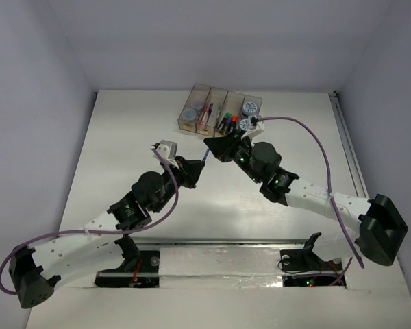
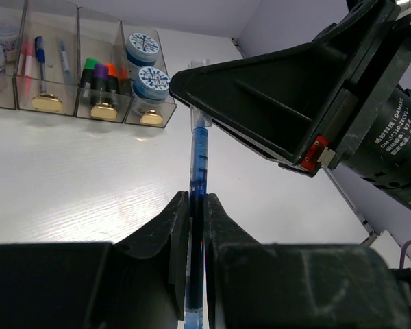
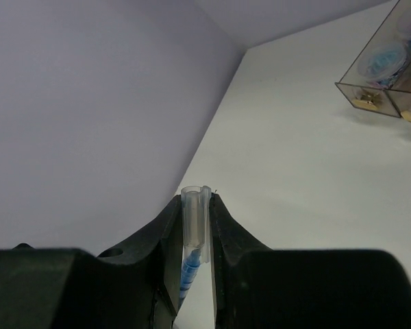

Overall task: Sort the stationery into containers
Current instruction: Close the pen cap on the pen.

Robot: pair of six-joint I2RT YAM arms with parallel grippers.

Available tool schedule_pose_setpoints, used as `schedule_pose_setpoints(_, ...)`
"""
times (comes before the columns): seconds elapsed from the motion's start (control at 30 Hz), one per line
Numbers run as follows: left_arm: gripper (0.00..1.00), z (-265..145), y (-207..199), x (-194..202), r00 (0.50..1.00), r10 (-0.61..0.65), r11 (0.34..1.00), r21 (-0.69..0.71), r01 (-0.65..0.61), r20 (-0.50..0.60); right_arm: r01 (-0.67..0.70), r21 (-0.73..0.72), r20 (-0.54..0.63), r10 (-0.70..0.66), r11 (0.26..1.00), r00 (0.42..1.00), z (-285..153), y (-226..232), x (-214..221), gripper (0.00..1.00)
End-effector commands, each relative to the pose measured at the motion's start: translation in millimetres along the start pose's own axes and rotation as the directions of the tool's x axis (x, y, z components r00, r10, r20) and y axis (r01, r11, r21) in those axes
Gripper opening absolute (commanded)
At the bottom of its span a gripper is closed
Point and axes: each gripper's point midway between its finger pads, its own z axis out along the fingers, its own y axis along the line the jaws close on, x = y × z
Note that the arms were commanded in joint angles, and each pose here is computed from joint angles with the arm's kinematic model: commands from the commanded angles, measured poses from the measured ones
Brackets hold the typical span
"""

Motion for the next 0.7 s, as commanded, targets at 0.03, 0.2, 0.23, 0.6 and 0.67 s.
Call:
schedule_pose_setpoints(0.03, 0.0, 9, -6, -42, 0.985, -0.029, 1.0, -0.002, 0.03, 0.17, -0.156, -0.093, 0.075, 0.163, 0.983, 0.984, -11, 18, -17, 0.02)
schedule_pose_setpoints(0.2, 0.0, 14, -9, -38, 0.985, -0.028, 1.0, 0.018, 0.025, 0.17, -0.265, -0.125, 0.105, 0.278, 0.956, 0.955, -14, 19, -21, 0.01)
schedule_pose_setpoints(0.23, 0.0, 14, -10, -36, 0.986, -0.027, 0.999, 0.025, 0.024, 0.167, -0.292, -0.145, 0.118, 0.309, 0.945, 0.944, -16, 20, -23, 0.01)
schedule_pose_setpoints(0.6, 0.0, 15, -10, -27, 0.988, -0.009, 0.999, 0.04, 0.003, 0.153, -0.355, -0.129, 0.131, 0.371, 0.926, 0.92, -20, 16, -27, 0.0)
schedule_pose_setpoints(0.67, 0.0, 15, -9, -25, 0.989, -0.008, 0.999, 0.038, 0.002, 0.149, -0.372, -0.136, 0.129, 0.389, 0.918, 0.912, -21, 18, -28, 0.0)
